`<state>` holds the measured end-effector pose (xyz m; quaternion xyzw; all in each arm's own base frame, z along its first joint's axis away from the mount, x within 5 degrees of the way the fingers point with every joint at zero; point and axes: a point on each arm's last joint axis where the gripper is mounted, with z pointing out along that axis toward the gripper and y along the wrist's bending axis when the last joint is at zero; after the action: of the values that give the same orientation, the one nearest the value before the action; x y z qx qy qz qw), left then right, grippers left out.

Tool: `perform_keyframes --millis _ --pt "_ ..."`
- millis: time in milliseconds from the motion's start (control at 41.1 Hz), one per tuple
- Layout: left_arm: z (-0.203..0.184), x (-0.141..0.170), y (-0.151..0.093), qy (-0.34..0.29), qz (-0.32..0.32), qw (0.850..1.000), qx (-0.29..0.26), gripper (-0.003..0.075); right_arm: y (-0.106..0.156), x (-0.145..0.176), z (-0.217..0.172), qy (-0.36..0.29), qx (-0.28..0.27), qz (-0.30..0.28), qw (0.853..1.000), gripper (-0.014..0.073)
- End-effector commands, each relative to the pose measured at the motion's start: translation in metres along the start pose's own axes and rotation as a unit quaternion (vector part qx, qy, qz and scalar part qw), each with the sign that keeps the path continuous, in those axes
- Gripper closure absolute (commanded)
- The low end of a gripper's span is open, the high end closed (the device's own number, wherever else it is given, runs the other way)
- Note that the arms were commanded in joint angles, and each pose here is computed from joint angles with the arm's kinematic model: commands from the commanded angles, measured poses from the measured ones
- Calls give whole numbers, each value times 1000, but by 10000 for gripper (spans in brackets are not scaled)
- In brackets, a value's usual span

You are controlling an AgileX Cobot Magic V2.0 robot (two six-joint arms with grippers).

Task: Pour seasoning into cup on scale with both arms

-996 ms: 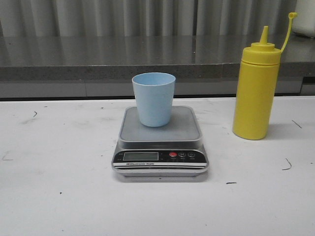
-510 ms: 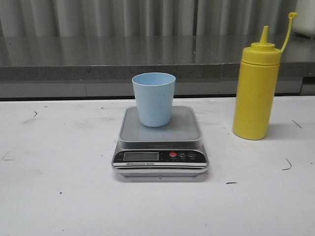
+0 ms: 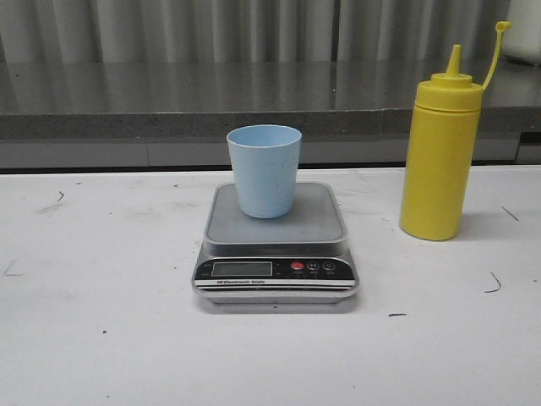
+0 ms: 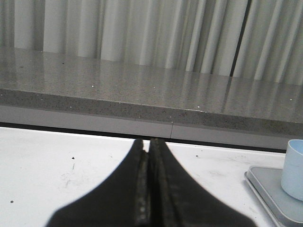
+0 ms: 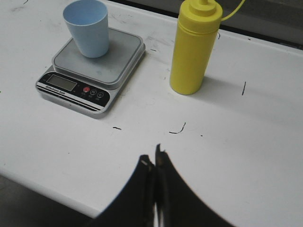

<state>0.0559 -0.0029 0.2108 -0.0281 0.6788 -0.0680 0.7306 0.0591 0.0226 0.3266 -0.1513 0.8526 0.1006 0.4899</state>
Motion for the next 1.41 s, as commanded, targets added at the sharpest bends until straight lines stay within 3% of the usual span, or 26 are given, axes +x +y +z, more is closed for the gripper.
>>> perform_keyframes --millis 0,365,535,656,875,1094,1385 --pt "-1 -1 0 -39 0 999 4 740 0 -14 -5 -44 -1 -8 999 664" --pt "-1 0 0 -38 0 999 3 740 -1 -7 -9 -47 8 -3 999 664" --pt "-1 0 0 -38 0 999 3 740 -3 12 -6 -103 39 -29 993 657" --pt "-1 0 0 -38 0 999 3 740 -3 31 -1 -145 66 -79 984 657" --pt "-1 0 0 -38 0 999 3 740 -11 68 16 -219 147 -60 963 663" --pt "-1 0 0 -38 0 999 3 740 -19 94 37 -303 185 -27 935 663" --pt "-1 0 0 -38 0 999 3 740 -22 106 47 -308 184 -12 933 663"
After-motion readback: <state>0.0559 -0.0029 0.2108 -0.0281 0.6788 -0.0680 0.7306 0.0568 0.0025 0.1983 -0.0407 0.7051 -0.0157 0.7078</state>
